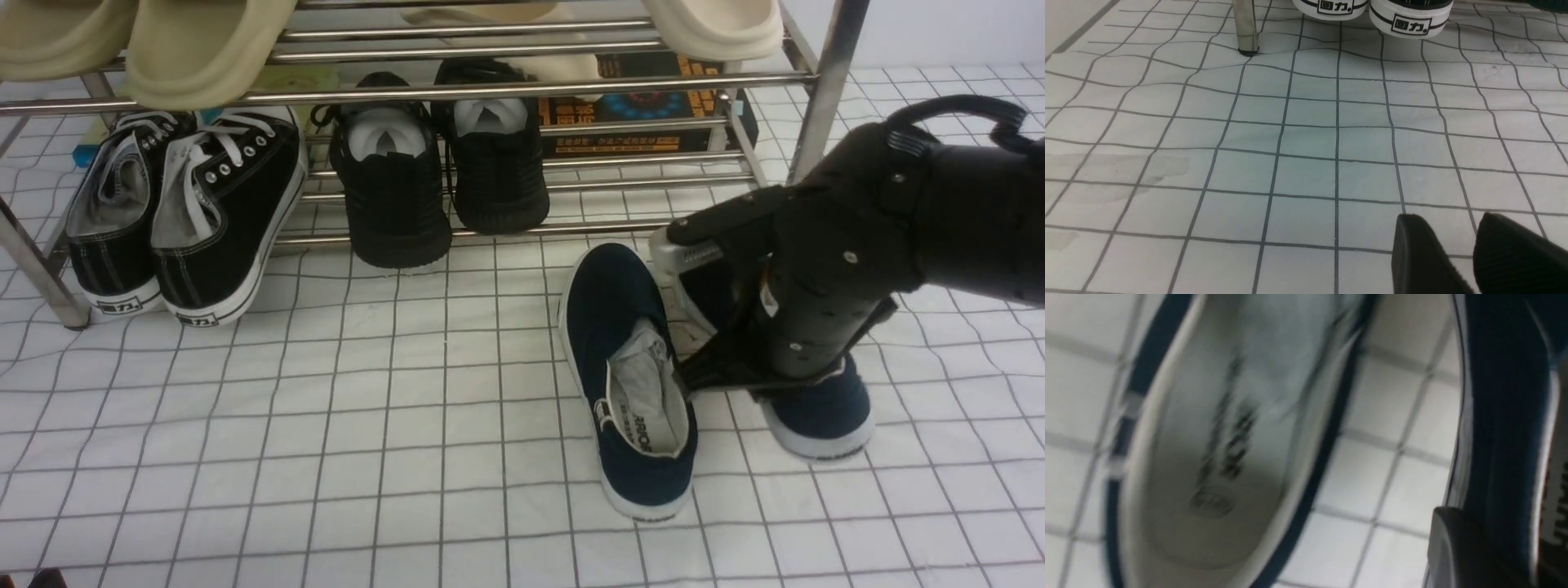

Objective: Take the shoes off the shelf with your hand from the white checkered tablecloth.

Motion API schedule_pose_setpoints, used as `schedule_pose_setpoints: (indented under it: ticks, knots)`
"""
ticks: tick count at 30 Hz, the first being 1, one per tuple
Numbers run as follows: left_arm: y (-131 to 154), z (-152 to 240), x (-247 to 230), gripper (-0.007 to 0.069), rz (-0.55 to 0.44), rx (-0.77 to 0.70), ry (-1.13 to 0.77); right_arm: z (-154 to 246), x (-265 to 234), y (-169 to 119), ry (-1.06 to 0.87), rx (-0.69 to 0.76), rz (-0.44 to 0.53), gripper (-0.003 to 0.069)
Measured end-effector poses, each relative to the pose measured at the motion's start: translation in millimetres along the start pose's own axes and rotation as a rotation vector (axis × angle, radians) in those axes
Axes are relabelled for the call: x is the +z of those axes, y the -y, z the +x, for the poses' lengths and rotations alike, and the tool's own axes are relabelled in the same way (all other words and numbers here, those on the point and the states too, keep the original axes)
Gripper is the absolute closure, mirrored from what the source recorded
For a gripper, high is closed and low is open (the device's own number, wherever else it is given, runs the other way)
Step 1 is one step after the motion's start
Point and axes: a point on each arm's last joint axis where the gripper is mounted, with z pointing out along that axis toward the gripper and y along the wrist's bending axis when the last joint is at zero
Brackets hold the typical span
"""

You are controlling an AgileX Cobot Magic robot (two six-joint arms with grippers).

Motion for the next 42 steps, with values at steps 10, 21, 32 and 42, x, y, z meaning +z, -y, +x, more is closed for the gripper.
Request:
schedule_pose_setpoints:
  ticks: [10, 21, 32, 42]
  knots:
    - [0.0, 0.0, 0.0, 0.0386, 0.0, 0.0, 0.0, -1.9, 7.5, -2.9, 0.006, 0.056, -0.008, 0.0634]
    - [0.0, 0.0, 0.0, 0.0386, 0.0, 0.0, 0.0, -5.1, 24.8, -7.9, 0.007, 0.097, -0.021, 0.0453]
    - [0.0, 0.0, 0.0, 0.0386, 0.0, 0.0, 0.0, 3.3, -80.5, 10.3, 0.094, -0.011, -0.095, 0.0465]
    - [0.0, 0.0, 0.0, 0.0386, 0.0, 0.0, 0.0, 98.1, -203.2, 56.6, 0.472, -0.058, -0.244, 0.0674]
